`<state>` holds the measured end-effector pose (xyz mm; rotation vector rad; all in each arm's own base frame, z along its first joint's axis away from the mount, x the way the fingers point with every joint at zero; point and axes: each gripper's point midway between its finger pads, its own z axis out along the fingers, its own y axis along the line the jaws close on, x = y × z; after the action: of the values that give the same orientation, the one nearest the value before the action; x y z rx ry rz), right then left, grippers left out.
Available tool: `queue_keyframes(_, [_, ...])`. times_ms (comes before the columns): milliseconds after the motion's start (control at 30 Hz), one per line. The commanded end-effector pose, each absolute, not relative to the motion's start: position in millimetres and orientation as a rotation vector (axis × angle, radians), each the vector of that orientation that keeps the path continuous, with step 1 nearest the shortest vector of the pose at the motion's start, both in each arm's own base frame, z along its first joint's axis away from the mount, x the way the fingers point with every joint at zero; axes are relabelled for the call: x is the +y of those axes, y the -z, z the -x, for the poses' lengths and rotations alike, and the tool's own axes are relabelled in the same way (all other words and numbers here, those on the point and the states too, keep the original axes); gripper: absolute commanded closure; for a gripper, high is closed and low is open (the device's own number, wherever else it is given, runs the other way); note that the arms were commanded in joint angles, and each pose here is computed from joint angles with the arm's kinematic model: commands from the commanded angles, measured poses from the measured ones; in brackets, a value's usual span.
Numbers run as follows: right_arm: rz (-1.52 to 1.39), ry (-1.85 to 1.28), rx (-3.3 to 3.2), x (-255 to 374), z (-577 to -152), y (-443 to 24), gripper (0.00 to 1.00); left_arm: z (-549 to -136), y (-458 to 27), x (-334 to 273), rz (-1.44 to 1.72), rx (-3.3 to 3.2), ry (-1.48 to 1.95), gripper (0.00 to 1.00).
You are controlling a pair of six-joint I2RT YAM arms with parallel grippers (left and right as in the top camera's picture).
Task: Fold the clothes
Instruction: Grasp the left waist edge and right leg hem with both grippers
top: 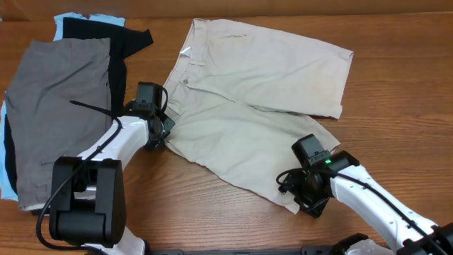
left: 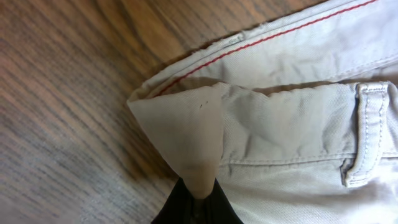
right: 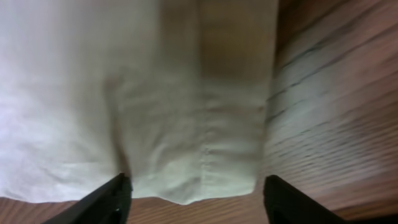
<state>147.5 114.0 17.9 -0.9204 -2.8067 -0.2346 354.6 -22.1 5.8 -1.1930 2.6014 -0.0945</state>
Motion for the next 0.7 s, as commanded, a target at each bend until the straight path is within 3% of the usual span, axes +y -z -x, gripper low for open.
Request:
queue_keyframes(0, [0.906,0.234,-2.779,119.1,-134.5,-9.5,0.32,-335.0,3.9,-26.6,1.223,2.68,0.081,0.96])
queue_keyframes(300, [0.932,0.201,-2.835,114.1,-140.8,-2.0,0.35,-332.2,4.4,-25.8,1.186,2.706,0.065,0.95])
queue_keyframes(367, [0.982,0.178,-2.841,109.0,-144.8,-1.2,0.48,-323.7,5.9,-24.9,1.198,2.735,0.04,0.92])
queue_keyframes(400, [0.997,0.168,-2.845,106.1,-146.5,-0.8,0.58,-318.6,6.6,-24.3,1.204,2.752,0.023,0.9])
queue_keyframes(433, [1.013,0.157,-2.849,103.0,-148.2,-0.5,0.75,-313.4,7.2,-23.6,1.21,2.769,0.006,0.89])
queue_keyframes(500, [1.047,0.142,-2.854,96.8,-152.3,-0.4,0.96,-308.9,7.6,-21.9,1.207,2.785,-0.018,0.96])
queue_keyframes(667, [1.067,0.169,-2.885,84.4,-172.4,-16.5,0.96,-314.0,-1.1,-15.2,1.086,2.819,-0.016,0.96])
